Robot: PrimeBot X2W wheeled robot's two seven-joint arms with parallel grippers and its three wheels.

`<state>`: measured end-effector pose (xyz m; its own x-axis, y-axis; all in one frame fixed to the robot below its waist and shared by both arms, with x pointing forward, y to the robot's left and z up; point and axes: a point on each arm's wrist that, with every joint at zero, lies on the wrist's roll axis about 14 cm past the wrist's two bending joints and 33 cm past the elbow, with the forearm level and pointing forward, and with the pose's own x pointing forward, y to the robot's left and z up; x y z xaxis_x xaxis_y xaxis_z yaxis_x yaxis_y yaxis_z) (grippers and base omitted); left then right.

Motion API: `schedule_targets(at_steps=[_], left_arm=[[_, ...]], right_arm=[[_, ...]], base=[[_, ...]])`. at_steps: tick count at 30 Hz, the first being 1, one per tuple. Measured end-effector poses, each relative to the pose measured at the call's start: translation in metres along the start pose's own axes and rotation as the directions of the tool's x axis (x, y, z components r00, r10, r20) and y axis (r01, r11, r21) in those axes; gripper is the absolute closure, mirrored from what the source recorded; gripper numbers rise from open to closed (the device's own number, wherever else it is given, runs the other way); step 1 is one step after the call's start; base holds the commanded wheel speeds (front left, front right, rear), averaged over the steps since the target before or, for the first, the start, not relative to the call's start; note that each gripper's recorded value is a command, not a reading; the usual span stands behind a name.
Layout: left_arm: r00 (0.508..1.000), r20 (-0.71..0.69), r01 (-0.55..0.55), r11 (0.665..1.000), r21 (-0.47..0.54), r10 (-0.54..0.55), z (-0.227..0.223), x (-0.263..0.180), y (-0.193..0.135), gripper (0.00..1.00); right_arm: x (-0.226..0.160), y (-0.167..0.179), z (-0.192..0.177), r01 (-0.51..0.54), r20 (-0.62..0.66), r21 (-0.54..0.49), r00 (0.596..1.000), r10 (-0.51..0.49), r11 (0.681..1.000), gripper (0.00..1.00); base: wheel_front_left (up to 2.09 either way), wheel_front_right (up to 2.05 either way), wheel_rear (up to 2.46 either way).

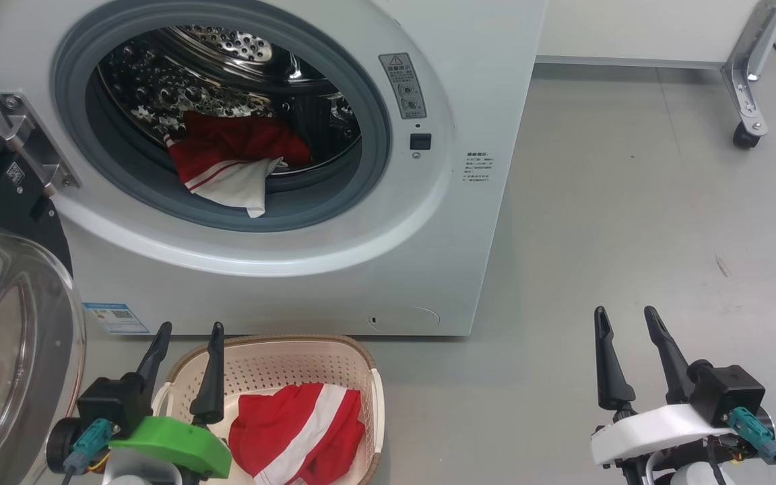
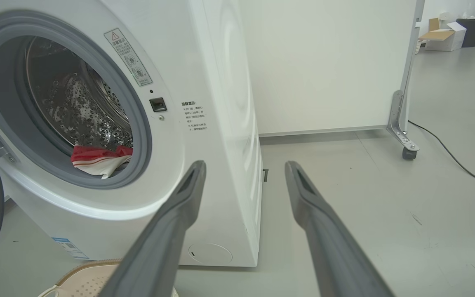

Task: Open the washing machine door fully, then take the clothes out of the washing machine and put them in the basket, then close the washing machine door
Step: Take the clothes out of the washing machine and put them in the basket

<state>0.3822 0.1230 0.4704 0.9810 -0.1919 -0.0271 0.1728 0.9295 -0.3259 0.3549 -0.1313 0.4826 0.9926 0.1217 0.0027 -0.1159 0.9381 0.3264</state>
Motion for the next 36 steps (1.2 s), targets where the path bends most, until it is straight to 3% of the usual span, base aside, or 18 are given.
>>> schedule_targets(at_steps=[36], left_arm=[[1.0, 0.0, 0.005, 1.0, 0.002, -0.005, -0.0021, 0.0009, -0.0031, 0.0]], right_arm=[[0.0012, -0.0026, -0.002, 0.01, -0.006, 0.003, 1.0, -0.01, 1.0, 0.0]], base=[[0.0, 0.0, 0.0]])
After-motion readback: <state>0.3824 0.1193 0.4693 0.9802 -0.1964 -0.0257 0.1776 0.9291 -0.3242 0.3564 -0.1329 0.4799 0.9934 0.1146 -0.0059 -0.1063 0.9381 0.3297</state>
